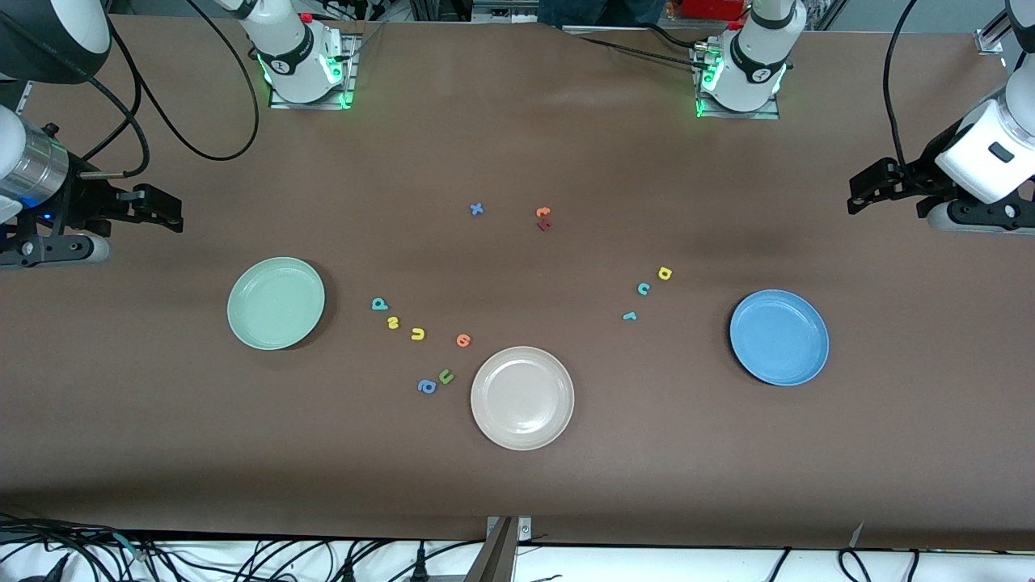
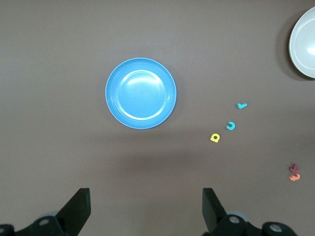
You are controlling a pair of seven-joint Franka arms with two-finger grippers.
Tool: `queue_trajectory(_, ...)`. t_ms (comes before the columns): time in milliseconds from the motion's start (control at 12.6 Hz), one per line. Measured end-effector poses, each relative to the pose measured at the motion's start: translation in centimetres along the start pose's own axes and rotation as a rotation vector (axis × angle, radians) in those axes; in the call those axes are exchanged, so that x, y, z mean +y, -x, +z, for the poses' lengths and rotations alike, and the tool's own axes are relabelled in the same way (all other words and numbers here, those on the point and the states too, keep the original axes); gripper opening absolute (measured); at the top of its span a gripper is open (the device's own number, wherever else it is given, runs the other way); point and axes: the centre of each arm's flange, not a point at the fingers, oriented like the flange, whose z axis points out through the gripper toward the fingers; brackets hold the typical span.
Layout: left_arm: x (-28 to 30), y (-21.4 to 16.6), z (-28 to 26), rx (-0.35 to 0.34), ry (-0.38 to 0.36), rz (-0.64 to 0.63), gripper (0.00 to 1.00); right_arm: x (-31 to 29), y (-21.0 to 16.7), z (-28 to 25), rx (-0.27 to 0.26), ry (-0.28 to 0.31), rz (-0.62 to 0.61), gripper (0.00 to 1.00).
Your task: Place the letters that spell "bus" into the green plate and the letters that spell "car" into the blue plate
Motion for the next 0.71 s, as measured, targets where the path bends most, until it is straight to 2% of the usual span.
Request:
queue_trajectory(397, 0.1, -0.2, 0.6, -0.016, 0.001, 0.003, 1.0, 0.0, 0.0, 0.0, 0.0, 0.0, 0.0, 1.0)
queue_trajectory(715, 3.4, -3.1, 6.3, -0.085, 0.012, 0.069, 1.0, 0.0, 0.0, 0.0, -0.001, 0.0, 0.0, 1.0)
